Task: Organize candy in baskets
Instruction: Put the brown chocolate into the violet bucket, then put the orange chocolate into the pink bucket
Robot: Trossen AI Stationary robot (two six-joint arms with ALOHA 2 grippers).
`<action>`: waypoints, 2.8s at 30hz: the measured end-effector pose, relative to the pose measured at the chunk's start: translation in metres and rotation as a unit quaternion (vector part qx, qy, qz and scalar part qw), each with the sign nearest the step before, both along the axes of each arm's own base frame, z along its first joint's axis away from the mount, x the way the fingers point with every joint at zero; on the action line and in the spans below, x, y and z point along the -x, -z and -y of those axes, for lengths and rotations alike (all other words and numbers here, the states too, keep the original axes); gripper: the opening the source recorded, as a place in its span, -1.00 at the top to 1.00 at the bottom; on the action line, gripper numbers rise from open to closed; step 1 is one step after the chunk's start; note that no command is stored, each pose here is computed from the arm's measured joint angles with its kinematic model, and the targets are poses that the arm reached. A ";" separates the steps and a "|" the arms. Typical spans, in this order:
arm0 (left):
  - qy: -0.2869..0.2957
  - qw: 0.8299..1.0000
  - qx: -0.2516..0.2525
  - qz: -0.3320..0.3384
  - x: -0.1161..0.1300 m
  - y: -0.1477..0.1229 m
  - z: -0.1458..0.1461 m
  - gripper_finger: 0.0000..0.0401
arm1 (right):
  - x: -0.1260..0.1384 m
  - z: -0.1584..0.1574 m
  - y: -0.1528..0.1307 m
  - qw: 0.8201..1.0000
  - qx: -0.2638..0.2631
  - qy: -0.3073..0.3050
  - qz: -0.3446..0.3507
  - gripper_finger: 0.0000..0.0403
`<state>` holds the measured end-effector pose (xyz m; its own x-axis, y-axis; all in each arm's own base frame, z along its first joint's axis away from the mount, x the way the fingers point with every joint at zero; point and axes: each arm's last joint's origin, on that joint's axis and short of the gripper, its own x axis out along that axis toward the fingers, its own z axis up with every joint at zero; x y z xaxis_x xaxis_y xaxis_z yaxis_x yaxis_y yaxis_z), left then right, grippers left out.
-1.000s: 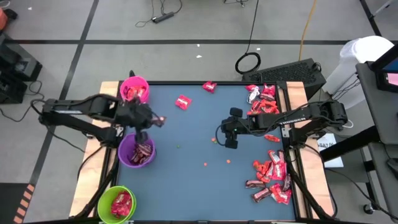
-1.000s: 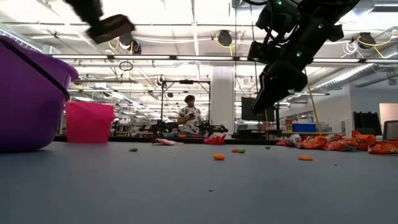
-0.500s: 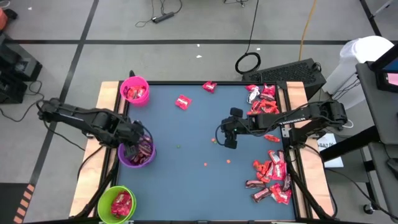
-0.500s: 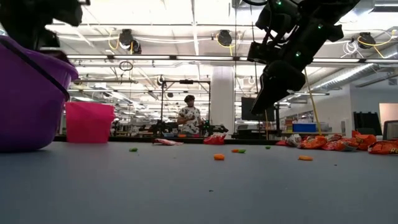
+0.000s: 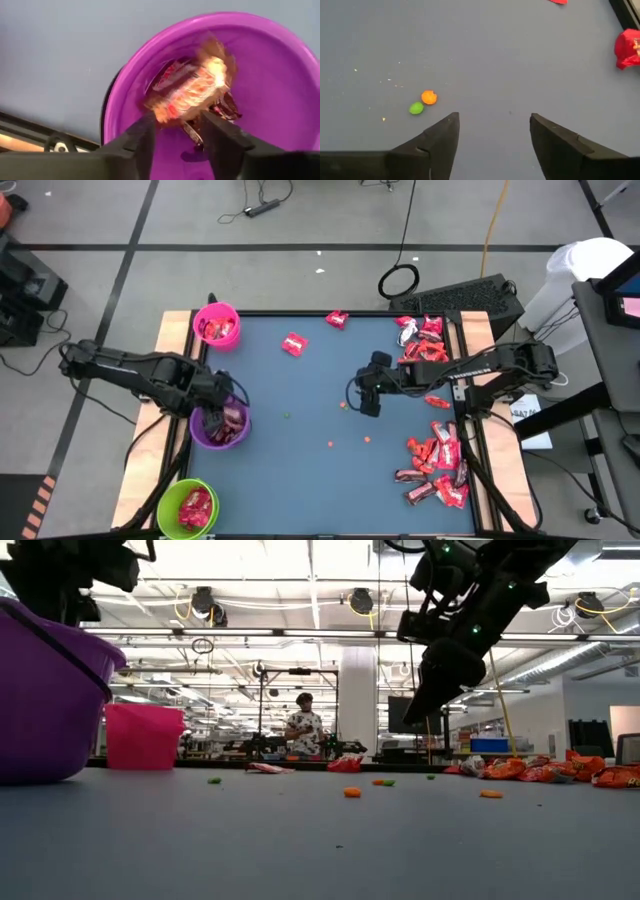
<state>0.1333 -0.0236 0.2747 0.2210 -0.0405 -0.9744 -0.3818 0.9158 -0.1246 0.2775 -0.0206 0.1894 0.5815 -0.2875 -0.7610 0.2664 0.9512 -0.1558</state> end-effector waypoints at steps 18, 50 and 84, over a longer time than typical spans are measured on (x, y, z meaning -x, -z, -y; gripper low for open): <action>0.133 0.961 -0.132 0.202 -0.032 -0.013 -0.001 0.00 | 0.048 0.059 -0.014 0.958 -0.070 0.170 -0.220 -0.01; 0.124 0.896 -0.250 0.345 -0.060 0.010 -0.001 0.01 | 0.105 0.114 0.043 0.936 -0.107 0.245 -0.229 0.63; 0.056 0.839 -0.252 0.479 -0.123 0.053 -0.052 0.01 | -0.015 0.048 -0.010 0.974 -0.013 -0.047 0.221 0.99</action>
